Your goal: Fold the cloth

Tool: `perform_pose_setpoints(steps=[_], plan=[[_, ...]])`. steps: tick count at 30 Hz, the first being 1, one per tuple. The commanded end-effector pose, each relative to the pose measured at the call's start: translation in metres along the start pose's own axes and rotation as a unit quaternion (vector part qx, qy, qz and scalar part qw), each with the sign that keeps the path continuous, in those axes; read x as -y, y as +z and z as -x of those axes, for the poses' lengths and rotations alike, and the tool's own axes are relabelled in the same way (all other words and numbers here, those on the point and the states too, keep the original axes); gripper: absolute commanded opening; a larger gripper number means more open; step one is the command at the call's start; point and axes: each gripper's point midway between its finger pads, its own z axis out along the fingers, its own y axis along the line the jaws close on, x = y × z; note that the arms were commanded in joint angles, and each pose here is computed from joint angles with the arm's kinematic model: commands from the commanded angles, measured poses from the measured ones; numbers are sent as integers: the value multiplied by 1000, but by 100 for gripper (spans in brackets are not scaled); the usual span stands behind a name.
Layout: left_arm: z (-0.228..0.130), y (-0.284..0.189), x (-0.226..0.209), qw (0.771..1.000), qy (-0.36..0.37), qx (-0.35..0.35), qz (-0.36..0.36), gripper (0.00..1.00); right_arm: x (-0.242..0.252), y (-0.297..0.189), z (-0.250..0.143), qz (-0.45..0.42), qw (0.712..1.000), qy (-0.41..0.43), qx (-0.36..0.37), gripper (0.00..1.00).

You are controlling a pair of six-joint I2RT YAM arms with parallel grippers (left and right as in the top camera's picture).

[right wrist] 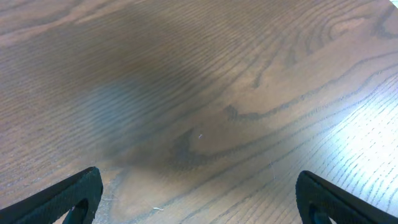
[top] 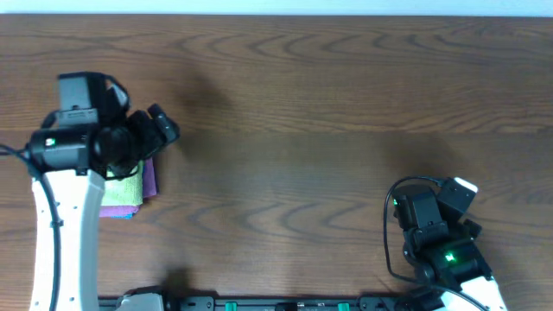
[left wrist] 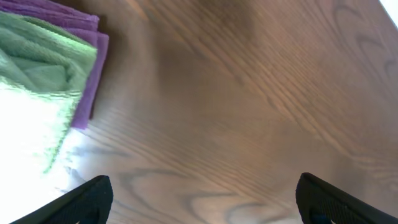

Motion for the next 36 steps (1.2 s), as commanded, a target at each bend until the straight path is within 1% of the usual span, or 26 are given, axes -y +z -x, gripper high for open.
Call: perform_pose_setpoints(steps=[1,3,7,9,16,20,23,28,34,36], plan=[[10,-7,4,999,-28,34,9,95,4,1,2,-10,1000,10,6,99],[9,-7,3,999,-11,31,12,95,4,1,2,-10,1000,10,6,99],[8,-7,5,1000,-6,29,9,95,4,1,2,-10,1000,10,6,99],[10,-7,8,999,21,35,5,95,4,1,2,-10,1000,10,6,99],[28,-9,37,989,114,95,-23,95,4,1,2,-10,1000,10,6,99],[32,-6,58,974,174,135,-55,95,4,1,2,-10,1000,10,6,99],[29,-2,63,962,198,172,-79,95,4,1,2,-10,1000,10,6,99],[10,5,44,947,205,225,-106,95,4,1,2,-10,1000,10,6,99],[-17,3,9,933,205,277,-104,95,4,1,2,-10,1000,10,6,99],[-28,0,0,923,228,292,-102,95,4,1,2,-10,1000,10,6,99]])
